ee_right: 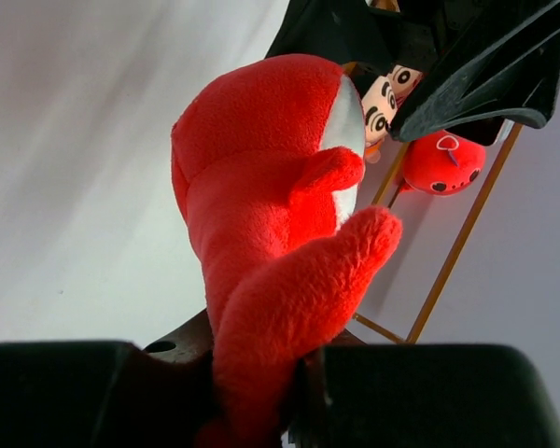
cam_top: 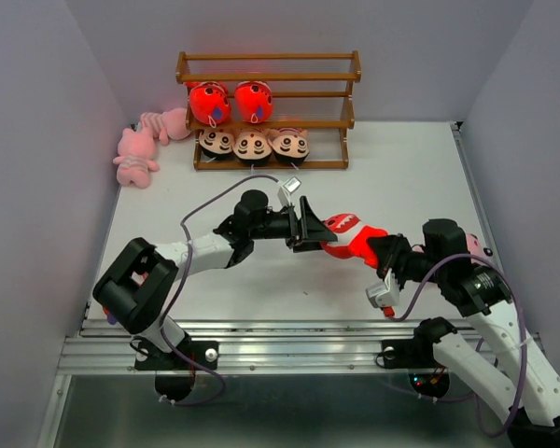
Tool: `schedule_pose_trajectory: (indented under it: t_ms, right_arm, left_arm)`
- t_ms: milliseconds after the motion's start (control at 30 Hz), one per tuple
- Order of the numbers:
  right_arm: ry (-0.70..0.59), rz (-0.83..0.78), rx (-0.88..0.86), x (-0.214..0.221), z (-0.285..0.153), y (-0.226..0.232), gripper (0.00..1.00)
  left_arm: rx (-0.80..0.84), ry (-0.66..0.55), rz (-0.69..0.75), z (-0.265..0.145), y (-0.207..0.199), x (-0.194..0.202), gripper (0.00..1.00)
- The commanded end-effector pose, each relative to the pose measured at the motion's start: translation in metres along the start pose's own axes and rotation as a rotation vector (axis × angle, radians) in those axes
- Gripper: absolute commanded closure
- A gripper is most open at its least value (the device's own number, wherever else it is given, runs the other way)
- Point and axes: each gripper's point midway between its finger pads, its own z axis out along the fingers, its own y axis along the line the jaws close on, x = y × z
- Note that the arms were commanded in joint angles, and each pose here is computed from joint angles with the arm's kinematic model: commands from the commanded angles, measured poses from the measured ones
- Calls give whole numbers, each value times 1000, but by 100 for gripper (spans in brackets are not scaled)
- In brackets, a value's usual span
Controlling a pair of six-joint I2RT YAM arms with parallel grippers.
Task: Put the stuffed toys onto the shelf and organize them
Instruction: Pass the stuffed toy from the right arm to the left, then pass the stuffed toy from the left arm to the right
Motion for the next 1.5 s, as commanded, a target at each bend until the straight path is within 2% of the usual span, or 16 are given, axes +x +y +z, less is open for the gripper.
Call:
schedule_pose_trajectory:
  t_ms: [0, 167, 200, 267, 300, 367, 533, 600, 733, 833, 967, 1100, 1167, 1300, 1367, 1467]
  right_arm:
    - [-54, -98, 101, -12, 0, -22, 99]
    - [-60, -48, 144, -12, -5, -37, 99]
    - [-66, -26, 146, -12, -5, -37, 99]
    - [-69, -9, 149, -12, -6, -39, 99]
    - [-68, 5, 145, -12, -5, -36, 99]
    - [-66, 15, 133, -11, -2, -30, 99]
    - [-55, 79, 128, -9, 0, -23, 96]
    - [-51, 126, 129, -7, 0, -23, 82]
    - [-51, 292, 134, -4, -2, -29, 19]
    - [-57, 482, 141, -2, -5, -36, 0]
    - [-102, 747, 133, -9, -7, -45, 0]
    - [-175, 1170, 151, -17, -5, -66, 0]
    - [-225, 1267, 176, -21, -7, -81, 0]
    - [-360, 1595, 110, -41, -3, -98, 0]
    - [-428, 1666, 85, -48, -2, -107, 0]
    - [-489, 1967, 40, -47, 12, -109, 0]
  left_arm:
    - [73, -3, 88, 9, -26, -10, 10]
    - [48, -11, 64, 13, -9, -9, 26]
    - [72, -20, 78, 12, -13, -10, 39]
    - [98, -22, 58, 11, -14, -9, 54]
    - [132, -21, 74, 11, -19, -9, 70]
    - [158, -15, 63, 11, -21, -7, 87]
    - [214, -15, 116, 5, -33, -4, 96]
    - [184, -51, 152, 1, -30, -9, 100]
    - [82, -185, 214, -15, -21, -25, 100]
    - [29, -358, 258, -40, -29, -38, 100]
    - [-44, -583, 218, -75, -21, -52, 100]
    - [-112, -855, 161, -112, -14, -72, 100]
    - [-111, -922, 146, -120, -18, -72, 100]
    - [-117, -1090, 91, -131, -28, -73, 100]
    - [-102, -1135, 69, -135, -31, -74, 100]
    - [-60, -1215, 30, -138, -41, -76, 100]
